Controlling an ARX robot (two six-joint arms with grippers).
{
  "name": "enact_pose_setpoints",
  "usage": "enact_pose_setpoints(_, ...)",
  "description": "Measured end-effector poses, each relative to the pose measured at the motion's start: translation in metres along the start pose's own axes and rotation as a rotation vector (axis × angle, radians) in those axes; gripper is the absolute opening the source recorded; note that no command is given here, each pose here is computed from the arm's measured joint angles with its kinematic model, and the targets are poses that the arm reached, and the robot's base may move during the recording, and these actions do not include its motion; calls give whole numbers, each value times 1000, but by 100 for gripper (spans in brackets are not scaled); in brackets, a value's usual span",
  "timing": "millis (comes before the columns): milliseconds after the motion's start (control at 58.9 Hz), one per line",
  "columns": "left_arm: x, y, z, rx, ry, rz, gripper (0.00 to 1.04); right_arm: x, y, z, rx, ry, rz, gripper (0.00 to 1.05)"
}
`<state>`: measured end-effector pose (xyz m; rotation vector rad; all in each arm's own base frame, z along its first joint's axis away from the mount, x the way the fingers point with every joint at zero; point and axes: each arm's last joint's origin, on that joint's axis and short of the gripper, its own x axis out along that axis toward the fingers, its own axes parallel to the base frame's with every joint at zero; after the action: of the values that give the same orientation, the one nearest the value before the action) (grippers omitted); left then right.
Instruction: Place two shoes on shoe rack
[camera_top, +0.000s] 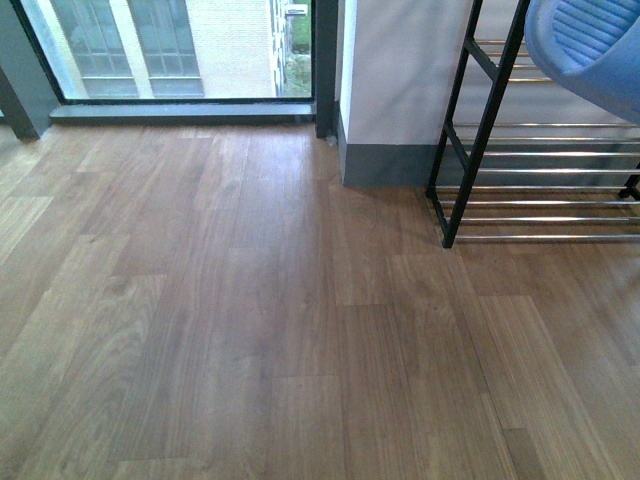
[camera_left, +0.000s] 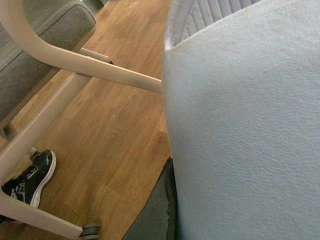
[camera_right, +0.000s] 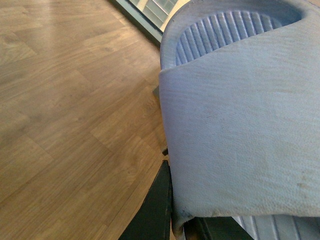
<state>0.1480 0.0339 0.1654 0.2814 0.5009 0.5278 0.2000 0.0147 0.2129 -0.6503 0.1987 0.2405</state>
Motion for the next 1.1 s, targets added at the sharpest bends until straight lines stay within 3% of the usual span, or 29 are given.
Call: enact_pose_setpoints(1103,0,0,0,0,-1,-1,2,0,0,0,7,1,-1,2)
